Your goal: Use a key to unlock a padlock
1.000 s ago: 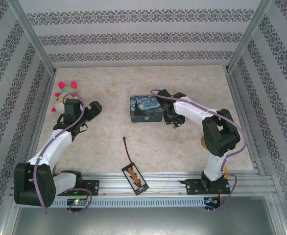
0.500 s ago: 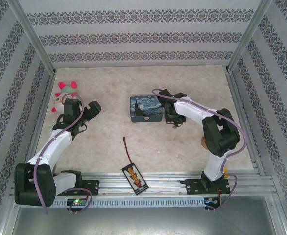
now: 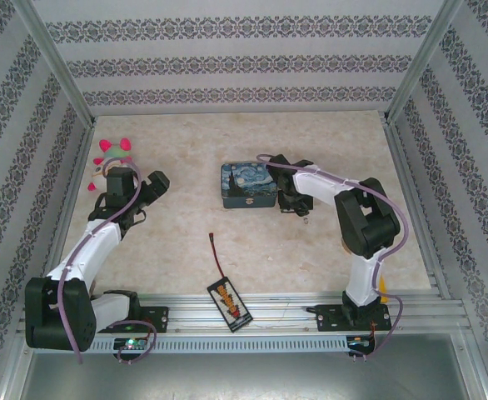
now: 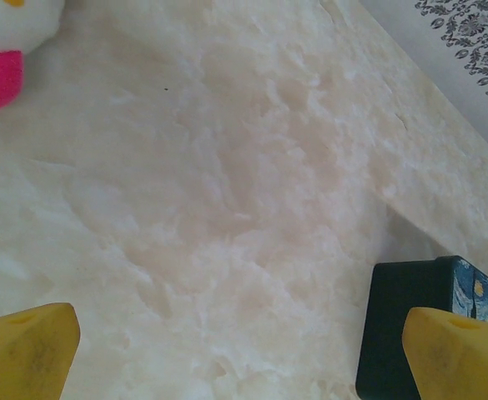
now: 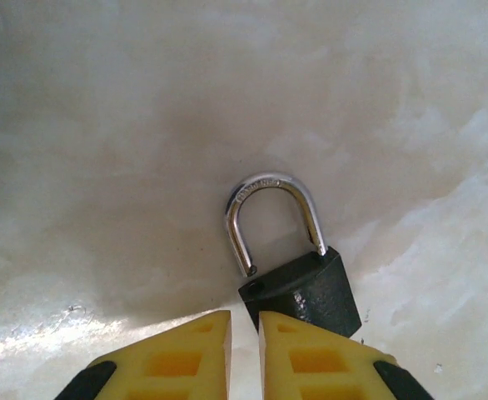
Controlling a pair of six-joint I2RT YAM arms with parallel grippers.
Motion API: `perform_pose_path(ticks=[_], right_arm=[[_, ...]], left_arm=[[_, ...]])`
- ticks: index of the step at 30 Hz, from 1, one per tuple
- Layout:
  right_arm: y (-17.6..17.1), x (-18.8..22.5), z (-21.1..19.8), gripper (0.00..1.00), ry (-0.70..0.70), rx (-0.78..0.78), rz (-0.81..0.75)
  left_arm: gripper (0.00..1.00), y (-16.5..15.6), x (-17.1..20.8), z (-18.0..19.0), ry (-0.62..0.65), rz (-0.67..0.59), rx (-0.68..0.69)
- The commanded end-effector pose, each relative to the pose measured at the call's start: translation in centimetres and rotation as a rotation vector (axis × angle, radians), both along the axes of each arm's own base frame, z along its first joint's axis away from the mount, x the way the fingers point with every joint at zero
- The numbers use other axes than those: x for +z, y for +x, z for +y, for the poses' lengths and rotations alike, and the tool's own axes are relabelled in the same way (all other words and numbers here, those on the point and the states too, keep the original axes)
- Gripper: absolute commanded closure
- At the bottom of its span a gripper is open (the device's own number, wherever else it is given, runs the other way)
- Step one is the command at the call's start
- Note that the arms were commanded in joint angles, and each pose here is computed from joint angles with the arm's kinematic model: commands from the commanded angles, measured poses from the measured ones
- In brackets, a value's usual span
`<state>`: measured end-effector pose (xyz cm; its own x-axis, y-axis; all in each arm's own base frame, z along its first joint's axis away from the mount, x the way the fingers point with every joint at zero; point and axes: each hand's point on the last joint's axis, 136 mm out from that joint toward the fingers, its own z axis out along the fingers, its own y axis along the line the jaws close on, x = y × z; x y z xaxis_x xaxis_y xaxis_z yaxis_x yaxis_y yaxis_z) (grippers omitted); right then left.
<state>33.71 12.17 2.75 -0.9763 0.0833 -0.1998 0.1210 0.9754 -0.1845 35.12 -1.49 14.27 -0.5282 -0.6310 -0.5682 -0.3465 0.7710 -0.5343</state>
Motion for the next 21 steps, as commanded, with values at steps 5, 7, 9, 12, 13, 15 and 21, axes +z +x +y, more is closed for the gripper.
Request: perform_pose_path(ticks=[5,7,9,12,13,15,21], right_arm=[[-0.9,6.1,-2.2,0.76,0.027,0.008,-0.163],[-1.1,7.6,-3.1,0.72,0.031,0.001,-0.215],[-1.3,8.9,-4.1,0.65,0.032,-0.001,-0.275],[-1.6,10.7,-5.7,0.53,0.028,0.002,-0.367],[-1.7,11.3,-6.1,0.48,0.025,0.004,-0.397],[-1.8,12.7,-7.3,0.36,0.013,-0.002,-0.47],[-2.2,15.8,-10.2,0.02,0.017,-0.036,-0.691]], left_arm=[[0.01,-0.3,2.5,2.8,0.161,-0.048,0.056],[0.01,-0.3,2.6,3.2,0.2,-0.066,0.059],[0.01,-0.3,2.5,3.9,0.247,-0.08,0.067],[0.01,-0.1,2.6,4.2,0.323,-0.123,0.04],[0.01,-0.1,2.7,4.3,0.349,-0.137,0.035],[0.01,-0.2,2.9,5.0,0.412,-0.171,0.046],[0.01,-0.2,3.1,7.1,0.585,-0.255,0.105]])
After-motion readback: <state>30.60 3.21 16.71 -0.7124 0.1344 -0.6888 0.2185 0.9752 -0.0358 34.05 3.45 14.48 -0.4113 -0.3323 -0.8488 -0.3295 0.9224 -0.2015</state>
